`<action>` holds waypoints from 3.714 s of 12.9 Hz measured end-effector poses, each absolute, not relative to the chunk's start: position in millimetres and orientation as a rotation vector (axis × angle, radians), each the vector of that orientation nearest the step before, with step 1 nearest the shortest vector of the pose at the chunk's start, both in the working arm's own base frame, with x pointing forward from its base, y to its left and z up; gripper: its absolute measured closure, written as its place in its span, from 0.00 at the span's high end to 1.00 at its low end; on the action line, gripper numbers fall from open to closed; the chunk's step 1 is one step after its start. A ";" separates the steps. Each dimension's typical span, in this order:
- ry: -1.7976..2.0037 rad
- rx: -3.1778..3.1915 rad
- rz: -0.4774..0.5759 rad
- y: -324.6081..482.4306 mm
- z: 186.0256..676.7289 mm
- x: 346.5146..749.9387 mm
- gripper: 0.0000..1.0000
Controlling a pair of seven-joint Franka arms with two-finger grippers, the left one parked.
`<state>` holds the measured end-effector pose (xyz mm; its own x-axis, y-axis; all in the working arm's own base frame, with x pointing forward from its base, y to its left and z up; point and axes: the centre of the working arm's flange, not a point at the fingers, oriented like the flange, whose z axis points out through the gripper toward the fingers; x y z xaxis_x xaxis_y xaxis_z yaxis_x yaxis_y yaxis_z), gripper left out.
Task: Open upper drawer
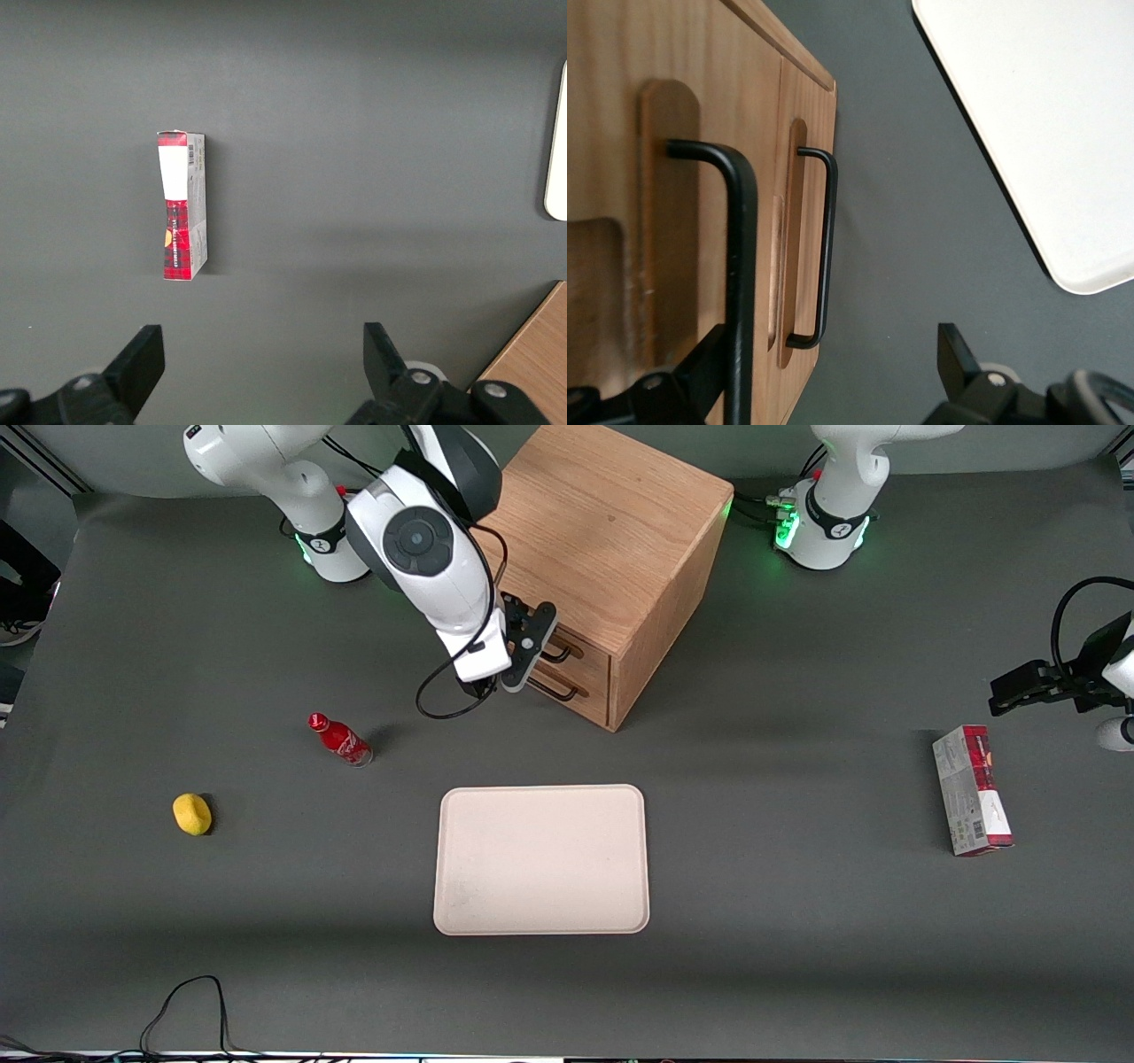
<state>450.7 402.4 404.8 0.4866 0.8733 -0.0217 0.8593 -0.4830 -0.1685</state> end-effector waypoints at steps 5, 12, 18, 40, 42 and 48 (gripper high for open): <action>-1.520 -2.590 0.178 404.2 390.3 449.9 1.00; -1.501 -2.617 0.144 394.1 392.4 463.1 1.00; -1.451 -2.641 0.096 361.3 395.8 510.0 1.00; -1.192 -2.803 0.002 248.5 391.7 631.7 1.00; -1.194 -2.801 0.002 249.8 394.3 632.1 1.00; -1.183 -2.803 -0.022 242.2 500.5 642.3 1.00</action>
